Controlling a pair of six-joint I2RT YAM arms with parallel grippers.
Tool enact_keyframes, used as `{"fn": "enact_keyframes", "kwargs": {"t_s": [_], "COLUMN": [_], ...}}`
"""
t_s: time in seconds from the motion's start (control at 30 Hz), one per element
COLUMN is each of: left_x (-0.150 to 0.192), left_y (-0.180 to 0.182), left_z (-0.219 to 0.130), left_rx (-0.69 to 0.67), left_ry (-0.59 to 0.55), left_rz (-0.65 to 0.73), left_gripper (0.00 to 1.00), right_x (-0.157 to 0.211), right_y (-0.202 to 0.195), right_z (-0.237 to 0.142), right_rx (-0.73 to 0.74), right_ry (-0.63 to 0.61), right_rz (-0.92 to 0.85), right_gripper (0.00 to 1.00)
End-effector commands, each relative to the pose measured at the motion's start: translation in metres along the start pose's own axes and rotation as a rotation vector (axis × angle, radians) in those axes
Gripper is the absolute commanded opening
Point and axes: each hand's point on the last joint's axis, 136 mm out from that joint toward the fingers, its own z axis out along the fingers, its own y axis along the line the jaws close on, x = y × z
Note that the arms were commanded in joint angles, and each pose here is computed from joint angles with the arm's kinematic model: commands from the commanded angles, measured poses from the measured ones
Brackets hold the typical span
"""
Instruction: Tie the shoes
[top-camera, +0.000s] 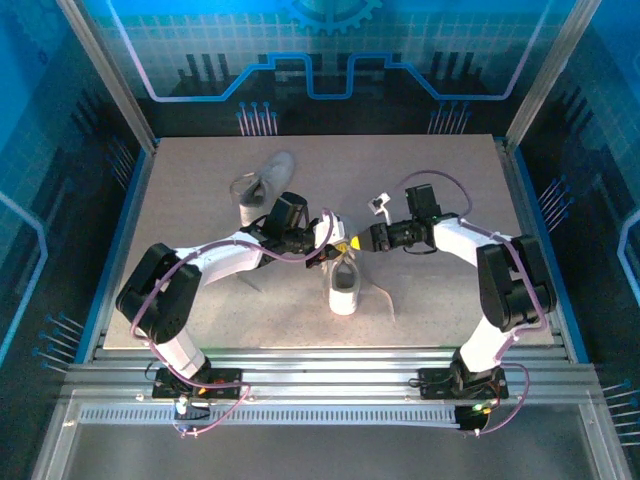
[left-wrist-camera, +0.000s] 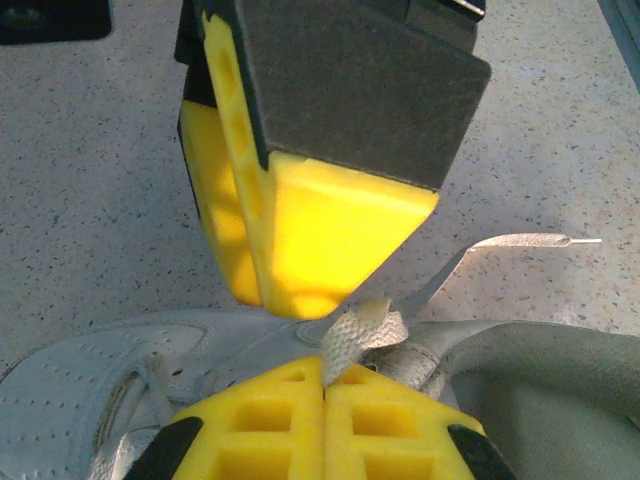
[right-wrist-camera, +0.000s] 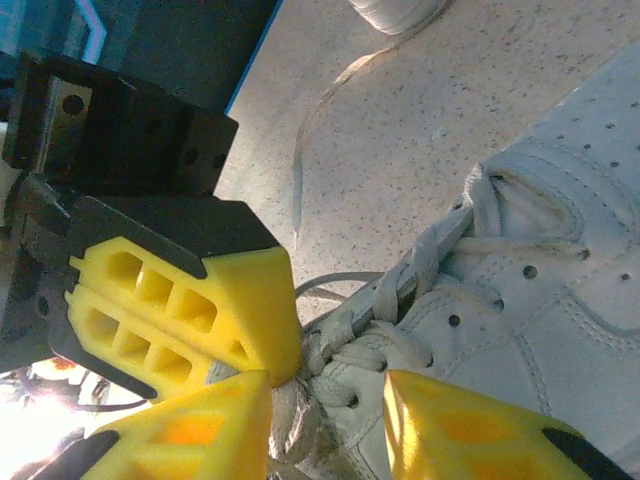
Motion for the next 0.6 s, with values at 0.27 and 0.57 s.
{"fn": "enact_keyframes", "kwargs": {"t_s": [0.27,0.57], "left_x": [-0.008,-0.008], "left_y": [0.007,0.018], "left_z": [-0.003,0.001], "left_rx": [-0.032,-0.074], "left_ry": [-0.026,-0.022], "left_rz": [0.077,0.084], "left_gripper": [0.00,0.00], "right_x": [0.007,0.013], "right_y": [0.013,0.014], "right_z": [0.012,0.013], "right_rx": [-0.141,-0.170], "right_ry": [0.062,0.072], "right_rz": [0.022,0.039], "right_gripper": [0.30,0.30]}}
